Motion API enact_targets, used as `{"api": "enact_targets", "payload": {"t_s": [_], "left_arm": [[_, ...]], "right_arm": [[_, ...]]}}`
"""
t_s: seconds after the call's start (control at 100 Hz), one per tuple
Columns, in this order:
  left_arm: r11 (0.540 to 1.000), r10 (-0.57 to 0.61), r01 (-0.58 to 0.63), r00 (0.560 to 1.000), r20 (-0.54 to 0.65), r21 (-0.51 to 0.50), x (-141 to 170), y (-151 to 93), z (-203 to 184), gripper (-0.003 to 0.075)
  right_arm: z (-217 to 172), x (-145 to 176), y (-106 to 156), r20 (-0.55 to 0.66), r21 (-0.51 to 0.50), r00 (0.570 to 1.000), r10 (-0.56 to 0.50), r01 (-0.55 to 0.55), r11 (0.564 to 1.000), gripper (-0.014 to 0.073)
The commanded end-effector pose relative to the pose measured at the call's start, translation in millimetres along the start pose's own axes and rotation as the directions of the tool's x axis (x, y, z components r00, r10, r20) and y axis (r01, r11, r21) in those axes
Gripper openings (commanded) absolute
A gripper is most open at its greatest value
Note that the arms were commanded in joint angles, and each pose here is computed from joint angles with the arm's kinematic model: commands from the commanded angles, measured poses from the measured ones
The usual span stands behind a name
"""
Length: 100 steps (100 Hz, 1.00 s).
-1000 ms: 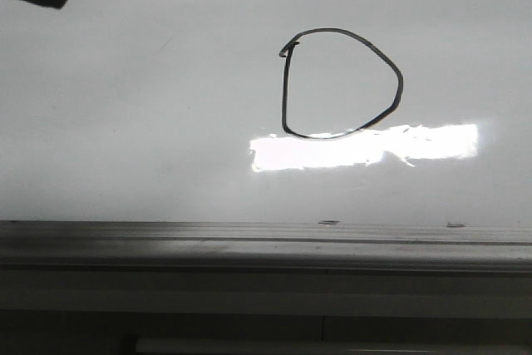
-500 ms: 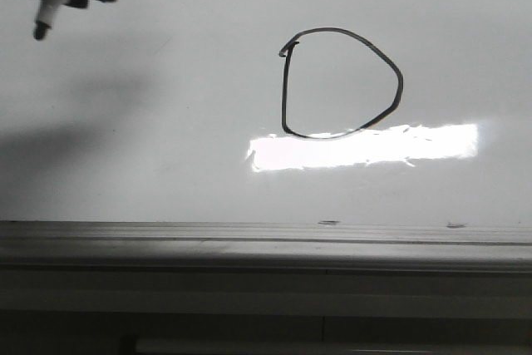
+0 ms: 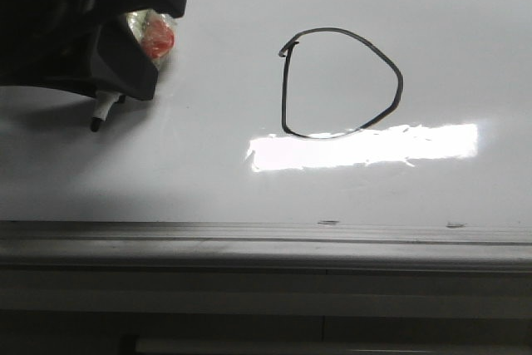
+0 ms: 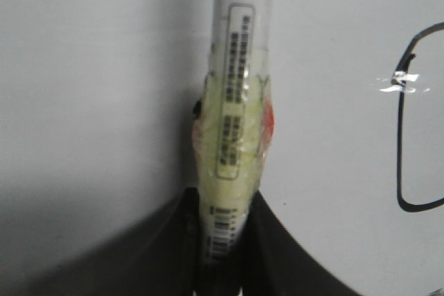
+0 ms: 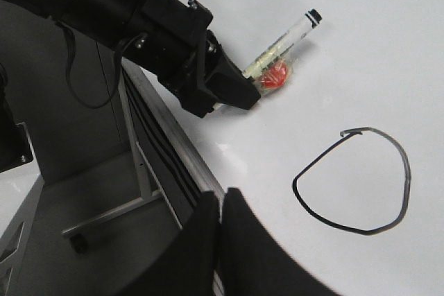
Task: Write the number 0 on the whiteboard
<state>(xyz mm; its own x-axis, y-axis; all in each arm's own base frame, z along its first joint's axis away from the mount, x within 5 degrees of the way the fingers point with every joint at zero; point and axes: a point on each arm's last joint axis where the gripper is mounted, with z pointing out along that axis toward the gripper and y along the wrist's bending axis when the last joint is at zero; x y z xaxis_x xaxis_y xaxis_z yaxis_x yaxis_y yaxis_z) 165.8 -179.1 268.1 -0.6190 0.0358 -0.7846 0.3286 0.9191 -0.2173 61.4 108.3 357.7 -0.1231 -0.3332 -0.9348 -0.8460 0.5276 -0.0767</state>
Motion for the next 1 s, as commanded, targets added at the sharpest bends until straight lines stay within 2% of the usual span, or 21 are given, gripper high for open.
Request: {"api": "enact_targets", "payload": {"t_s": [0.0, 0.65, 0.86, 0.93, 0.99], "left_arm": [[0.999, -0.001, -0.001, 0.999, 0.047, 0.039, -11.4, -4.5, -5.4, -0.002], [1.0, -0.009, 0.009, 1.0, 0.02, 0.018, -7.8, -3.6, 2.3, -0.0017], [0.997, -0.032, 0.031, 0.999, 0.011, 0.075, -7.2, -9.0, 2.7, -0.0017], [0.997, -0.035, 0.035, 0.999, 0.009, 0.065, -6.9, -8.1, 2.8, 0.0011], [0.997, -0.035, 0.035, 0.999, 0.009, 0.065, -6.9, -8.1, 2.8, 0.0078]], "right_arm": [[-4.2, -13.9, -0.6, 0.099, -0.005, 0.995, -0.006, 0.006, 1.0, -0.0047], [-3.7, -13.8, -0.4, 0.097, -0.009, 0.995, 0.024, -0.023, 1.0, -0.0047], [-3.7, -13.6, 0.3, 0.094, -0.018, 0.994, 0.051, -0.05, 0.999, -0.0047], [-3.7, -13.6, 0.3, 0.094, -0.018, 0.994, 0.051, -0.05, 0.999, -0.0047], [-3.7, -13.6, 0.4, 0.093, -0.02, 0.994, 0.053, -0.052, 0.998, -0.0047]]}}
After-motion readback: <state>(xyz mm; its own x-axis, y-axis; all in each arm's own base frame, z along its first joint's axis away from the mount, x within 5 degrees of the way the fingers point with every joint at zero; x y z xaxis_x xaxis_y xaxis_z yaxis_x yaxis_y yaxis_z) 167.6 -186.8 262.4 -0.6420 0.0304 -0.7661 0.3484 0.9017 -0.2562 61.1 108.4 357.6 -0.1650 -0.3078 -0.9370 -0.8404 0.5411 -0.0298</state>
